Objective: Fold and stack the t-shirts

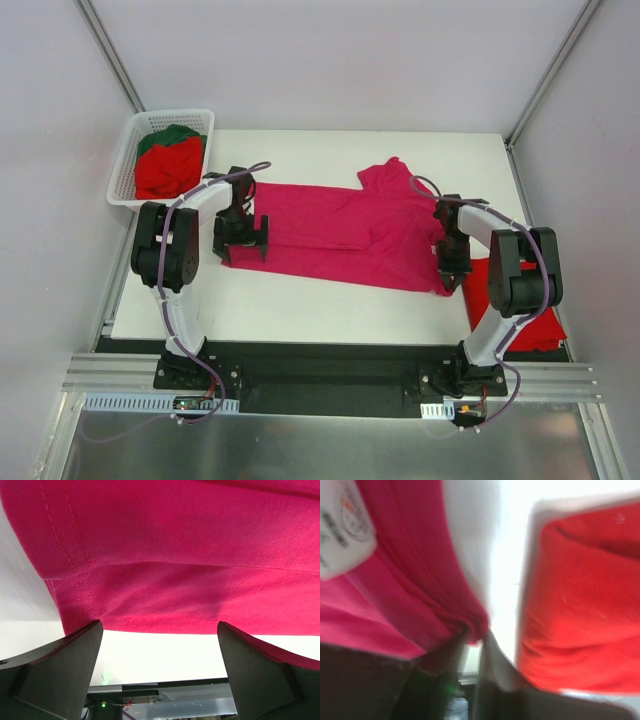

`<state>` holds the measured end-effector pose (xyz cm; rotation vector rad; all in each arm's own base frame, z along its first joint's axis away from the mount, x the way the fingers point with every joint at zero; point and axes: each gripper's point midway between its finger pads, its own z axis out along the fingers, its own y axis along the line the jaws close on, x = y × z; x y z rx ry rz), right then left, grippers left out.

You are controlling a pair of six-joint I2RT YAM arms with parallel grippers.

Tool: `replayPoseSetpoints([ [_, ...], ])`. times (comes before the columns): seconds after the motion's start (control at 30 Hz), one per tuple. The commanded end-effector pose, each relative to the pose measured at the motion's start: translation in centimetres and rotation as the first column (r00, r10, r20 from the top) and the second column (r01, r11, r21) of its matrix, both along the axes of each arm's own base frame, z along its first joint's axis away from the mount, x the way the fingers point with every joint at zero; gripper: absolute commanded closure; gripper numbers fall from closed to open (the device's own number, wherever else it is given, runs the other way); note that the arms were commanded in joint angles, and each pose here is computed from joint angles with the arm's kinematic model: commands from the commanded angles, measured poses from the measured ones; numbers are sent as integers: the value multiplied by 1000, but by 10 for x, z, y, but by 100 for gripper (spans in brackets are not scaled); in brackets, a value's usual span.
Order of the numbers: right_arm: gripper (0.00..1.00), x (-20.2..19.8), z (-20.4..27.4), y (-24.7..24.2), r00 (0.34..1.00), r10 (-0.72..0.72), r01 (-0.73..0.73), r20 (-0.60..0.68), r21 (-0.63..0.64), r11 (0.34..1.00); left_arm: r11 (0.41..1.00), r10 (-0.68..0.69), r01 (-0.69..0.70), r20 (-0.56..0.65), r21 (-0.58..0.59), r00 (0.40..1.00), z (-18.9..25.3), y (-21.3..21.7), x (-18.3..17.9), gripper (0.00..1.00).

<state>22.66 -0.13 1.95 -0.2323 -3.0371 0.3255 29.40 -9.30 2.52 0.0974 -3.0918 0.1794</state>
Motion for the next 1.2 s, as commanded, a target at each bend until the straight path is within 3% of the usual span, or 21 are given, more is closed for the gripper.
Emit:
replayPoseSetpoints([
  [0.0,95,13,6,-2,1000,-11,11,26,-1,1000,1000,-16,16,-4,-8,1000,6,1,0,1],
  [0.07,99,14,7,-1,1000,-8,8,28,0,1000,1000,-15,15,-4,-9,1000,6,0,0,1],
  [0.6,99,5,31,-31,999,23,-27,-36,-116,993,999,-10,10,1,37,1000,5,11,3,1],
  [1.17,98,-5,32,-40,995,9,-22,-100,-129,991,999,31,-31,5,24,1000,7,20,5,1],
])
